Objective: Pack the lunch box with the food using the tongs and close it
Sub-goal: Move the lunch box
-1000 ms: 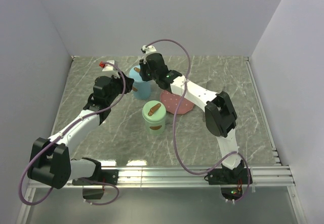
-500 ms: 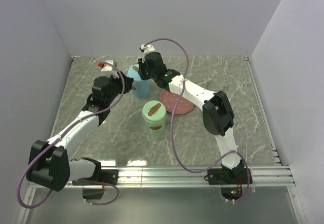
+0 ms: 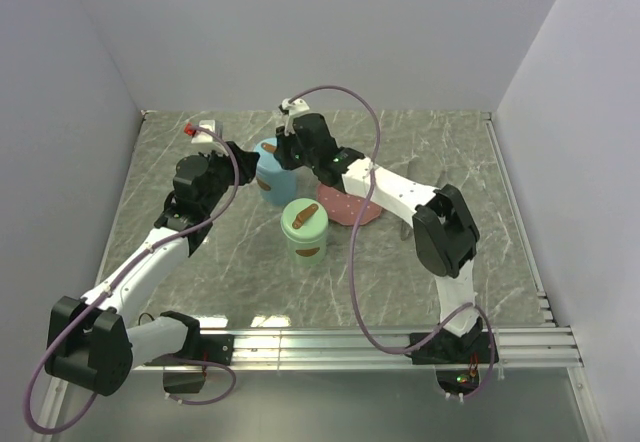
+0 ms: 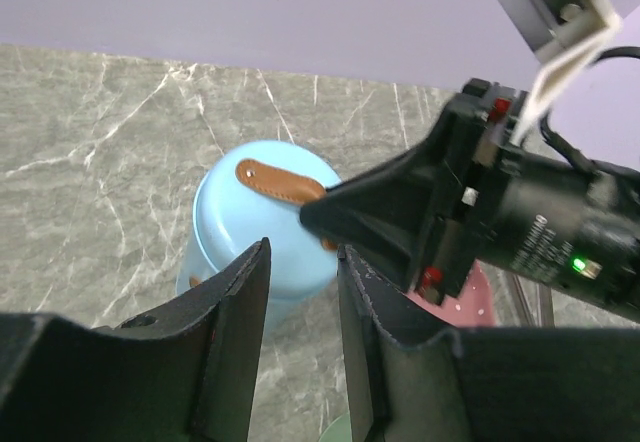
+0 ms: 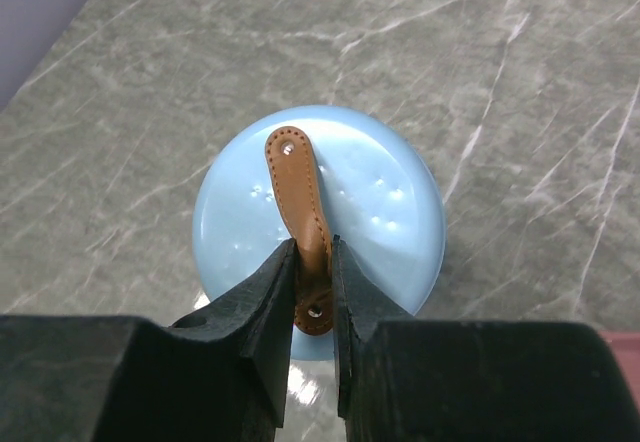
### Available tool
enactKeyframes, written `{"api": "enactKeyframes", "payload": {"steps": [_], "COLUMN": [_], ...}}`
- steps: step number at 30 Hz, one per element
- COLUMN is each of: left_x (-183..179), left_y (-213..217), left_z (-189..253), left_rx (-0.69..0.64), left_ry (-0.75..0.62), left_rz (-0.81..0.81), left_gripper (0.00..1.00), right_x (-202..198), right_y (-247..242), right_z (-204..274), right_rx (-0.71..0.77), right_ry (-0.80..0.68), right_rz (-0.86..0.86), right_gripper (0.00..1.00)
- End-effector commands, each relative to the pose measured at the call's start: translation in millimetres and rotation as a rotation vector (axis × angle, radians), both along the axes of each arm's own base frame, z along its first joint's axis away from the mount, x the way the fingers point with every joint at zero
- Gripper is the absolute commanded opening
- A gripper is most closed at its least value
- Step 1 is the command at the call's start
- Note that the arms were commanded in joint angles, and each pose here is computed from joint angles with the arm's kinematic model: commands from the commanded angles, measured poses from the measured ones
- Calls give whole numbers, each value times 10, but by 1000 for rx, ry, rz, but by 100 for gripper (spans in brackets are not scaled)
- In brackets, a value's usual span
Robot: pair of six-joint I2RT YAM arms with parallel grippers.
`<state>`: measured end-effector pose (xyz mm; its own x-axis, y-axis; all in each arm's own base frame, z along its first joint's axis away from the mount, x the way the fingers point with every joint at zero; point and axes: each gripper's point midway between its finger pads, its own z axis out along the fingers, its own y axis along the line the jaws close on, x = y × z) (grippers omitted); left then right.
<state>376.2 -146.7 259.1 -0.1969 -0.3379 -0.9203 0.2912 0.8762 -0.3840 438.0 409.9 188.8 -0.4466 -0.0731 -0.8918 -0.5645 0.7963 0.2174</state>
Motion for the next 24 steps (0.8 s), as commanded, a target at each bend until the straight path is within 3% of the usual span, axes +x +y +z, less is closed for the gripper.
{"api": "enactKeyframes", "payload": {"steps": [1, 24], "left_x": [-26, -74], "left_y": [30, 82], "left_z": [83, 117], "left_rx": [-22, -22], "left_ry": [-17, -24], "left_rz": [12, 34], "left_gripper": [39, 39], "right_x": [-344, -1423], "right_y": [38, 159], "right_z": [2, -62], "right_rx": [-17, -42], "right_ry": [54, 75], "right_rz": [81, 301], "right_gripper": [0, 0]}}
